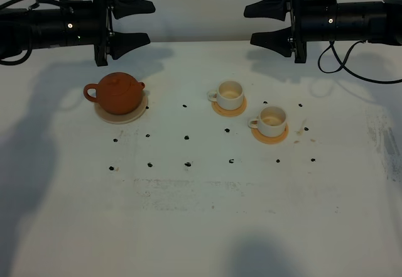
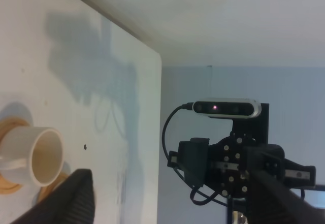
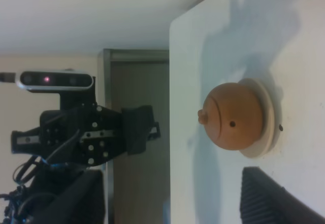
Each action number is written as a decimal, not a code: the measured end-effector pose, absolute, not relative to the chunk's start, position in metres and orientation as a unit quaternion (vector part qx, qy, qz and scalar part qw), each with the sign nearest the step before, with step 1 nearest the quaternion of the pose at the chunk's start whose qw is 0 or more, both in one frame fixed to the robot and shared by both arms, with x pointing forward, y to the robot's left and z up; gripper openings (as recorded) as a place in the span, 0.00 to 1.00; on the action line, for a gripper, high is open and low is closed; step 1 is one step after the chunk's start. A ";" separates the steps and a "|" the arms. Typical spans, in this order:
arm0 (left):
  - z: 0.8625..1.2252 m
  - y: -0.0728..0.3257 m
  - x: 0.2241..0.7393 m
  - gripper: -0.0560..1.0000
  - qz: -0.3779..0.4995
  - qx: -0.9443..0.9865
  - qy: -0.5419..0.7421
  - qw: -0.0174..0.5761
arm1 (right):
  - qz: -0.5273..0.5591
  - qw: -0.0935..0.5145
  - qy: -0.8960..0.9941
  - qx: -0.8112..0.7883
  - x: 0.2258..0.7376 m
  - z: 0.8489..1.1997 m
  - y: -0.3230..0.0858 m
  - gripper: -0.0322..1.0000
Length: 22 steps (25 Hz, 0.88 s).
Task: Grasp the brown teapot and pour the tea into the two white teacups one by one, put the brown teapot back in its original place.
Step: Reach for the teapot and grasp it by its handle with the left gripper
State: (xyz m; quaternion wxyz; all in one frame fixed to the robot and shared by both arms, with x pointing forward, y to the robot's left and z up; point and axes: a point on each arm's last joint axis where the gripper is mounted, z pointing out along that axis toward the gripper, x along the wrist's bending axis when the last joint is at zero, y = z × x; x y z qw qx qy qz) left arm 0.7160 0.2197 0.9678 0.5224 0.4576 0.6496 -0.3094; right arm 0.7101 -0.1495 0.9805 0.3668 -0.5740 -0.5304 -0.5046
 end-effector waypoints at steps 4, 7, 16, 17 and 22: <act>0.968 0.219 0.715 0.62 -0.308 0.466 0.643 0.525 | -0.508 0.362 -0.536 -0.569 0.710 0.980 -0.150 0.57; 0.969 0.218 0.714 0.62 -0.297 0.492 0.619 0.535 | -0.515 0.352 -0.549 -0.556 0.710 0.981 -0.149 0.57; 0.999 0.218 0.707 0.62 -0.190 0.596 0.509 0.592 | -0.511 0.278 -0.640 -0.502 0.716 1.010 -0.150 0.57; 1.008 0.218 0.705 0.62 -0.173 0.609 0.494 0.596 | -0.502 0.266 -0.653 -0.502 0.717 1.012 -0.151 0.57; 1.039 0.217 0.692 0.62 -0.079 0.691 0.445 0.564 | -0.443 0.164 -0.721 -0.507 0.714 1.035 -0.155 0.56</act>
